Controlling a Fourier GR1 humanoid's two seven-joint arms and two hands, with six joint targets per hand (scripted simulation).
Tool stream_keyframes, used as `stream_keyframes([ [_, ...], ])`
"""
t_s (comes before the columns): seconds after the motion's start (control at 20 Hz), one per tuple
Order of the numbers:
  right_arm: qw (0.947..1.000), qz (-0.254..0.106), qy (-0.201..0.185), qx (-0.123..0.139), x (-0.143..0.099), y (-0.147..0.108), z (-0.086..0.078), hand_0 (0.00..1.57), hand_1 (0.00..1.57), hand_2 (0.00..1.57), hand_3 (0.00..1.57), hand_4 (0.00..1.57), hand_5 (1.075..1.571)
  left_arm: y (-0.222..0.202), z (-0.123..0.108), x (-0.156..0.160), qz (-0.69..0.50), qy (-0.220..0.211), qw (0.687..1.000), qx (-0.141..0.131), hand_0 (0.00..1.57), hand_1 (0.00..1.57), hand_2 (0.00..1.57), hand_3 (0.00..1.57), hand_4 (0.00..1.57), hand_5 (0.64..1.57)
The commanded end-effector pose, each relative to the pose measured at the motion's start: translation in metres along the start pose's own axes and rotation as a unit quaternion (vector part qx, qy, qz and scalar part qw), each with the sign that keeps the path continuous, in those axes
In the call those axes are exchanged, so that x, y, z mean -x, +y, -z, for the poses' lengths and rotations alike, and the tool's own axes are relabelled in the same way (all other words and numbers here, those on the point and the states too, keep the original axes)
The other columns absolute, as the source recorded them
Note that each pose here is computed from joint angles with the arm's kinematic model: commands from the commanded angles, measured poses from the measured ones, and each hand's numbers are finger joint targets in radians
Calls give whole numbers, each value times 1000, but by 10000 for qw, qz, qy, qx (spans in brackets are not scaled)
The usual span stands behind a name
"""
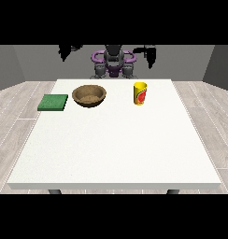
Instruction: Pick the cup and pour the ball into the bowl, then pick the bowl and place it on the pad
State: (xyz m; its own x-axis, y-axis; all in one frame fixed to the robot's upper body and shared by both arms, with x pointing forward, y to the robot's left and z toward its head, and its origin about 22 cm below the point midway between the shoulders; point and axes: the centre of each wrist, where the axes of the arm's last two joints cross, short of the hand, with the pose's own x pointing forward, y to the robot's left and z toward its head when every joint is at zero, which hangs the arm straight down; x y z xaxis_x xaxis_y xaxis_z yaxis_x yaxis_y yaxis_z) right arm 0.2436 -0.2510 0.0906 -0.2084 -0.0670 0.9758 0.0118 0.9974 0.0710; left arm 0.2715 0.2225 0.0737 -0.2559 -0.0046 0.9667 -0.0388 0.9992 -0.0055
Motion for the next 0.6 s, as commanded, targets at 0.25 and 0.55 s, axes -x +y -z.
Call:
stream_keyframes([
  [0.25, 9992, 68, -370, -115, 4, -32, 6, 0, 0, 0, 0, 683, 1553, 14, -20, 81, 195, -37, 9998, 68, 0, 0, 0, 0, 307, 1480],
  [0.55, 9999, -79, -91, -19, 28, -67, 13, 0, 0, 0, 0, 667, 1560, 33, 13, 96, 278, 212, 9993, 131, 0, 0, 0, 0, 0, 1441],
])
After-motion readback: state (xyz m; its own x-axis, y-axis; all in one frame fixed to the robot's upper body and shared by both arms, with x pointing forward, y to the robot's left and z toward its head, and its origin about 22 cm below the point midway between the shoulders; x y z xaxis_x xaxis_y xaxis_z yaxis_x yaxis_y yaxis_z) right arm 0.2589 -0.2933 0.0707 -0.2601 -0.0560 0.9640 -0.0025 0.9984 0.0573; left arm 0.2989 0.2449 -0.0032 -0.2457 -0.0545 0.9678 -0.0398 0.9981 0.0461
